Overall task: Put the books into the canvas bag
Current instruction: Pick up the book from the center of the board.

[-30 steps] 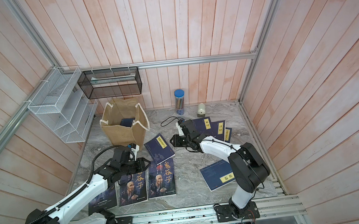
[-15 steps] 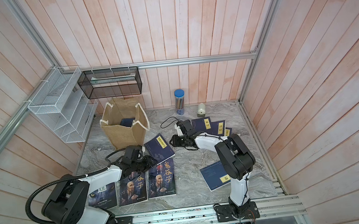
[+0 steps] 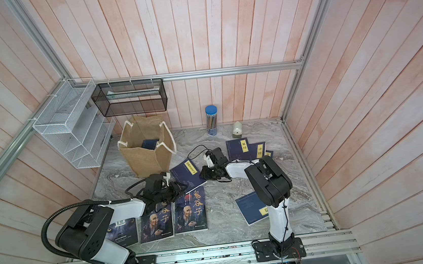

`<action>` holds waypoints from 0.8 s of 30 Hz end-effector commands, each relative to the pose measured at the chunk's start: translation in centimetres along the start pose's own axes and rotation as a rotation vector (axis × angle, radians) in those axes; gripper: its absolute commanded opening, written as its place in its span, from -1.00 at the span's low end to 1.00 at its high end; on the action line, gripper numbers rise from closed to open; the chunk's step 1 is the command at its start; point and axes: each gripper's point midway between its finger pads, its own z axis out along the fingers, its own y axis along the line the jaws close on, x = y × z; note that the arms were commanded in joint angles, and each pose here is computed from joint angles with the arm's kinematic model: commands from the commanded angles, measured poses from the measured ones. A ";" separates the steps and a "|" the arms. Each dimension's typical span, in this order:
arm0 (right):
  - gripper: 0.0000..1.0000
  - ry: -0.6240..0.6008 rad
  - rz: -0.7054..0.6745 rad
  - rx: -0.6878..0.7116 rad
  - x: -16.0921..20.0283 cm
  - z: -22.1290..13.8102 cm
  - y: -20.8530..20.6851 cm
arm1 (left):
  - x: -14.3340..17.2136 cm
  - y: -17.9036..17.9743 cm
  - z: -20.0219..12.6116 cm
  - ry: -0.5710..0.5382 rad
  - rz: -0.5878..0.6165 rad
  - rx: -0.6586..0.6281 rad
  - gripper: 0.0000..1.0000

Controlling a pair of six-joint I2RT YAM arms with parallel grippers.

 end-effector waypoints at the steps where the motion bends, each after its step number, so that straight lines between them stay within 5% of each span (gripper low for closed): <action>1: -0.53 0.052 -0.003 -0.013 2.1 0.3 0.0 | 0.5 0.0 0.5 0.034 -0.030 0.018 -0.05; 7: -0.64 0.044 0.004 -0.036 2.7 -0.3 0.6 | 0.1 -1.6 0.1 0.028 -0.023 0.063 -0.14; 13: -0.64 0.005 -0.006 -0.043 2.3 -1.9 1.7 | -0.2 -2.6 -0.8 0.014 0.033 0.070 -0.78; 16: -0.53 -0.039 -0.021 -0.036 1.5 -3.9 2.7 | -0.7 -3.6 -2.0 -0.028 0.087 0.078 -0.96; 24: -0.15 -0.250 -0.127 0.003 -2.3 -12.7 6.0 | -2.6 -9.3 -7.0 -0.145 0.401 0.111 -0.99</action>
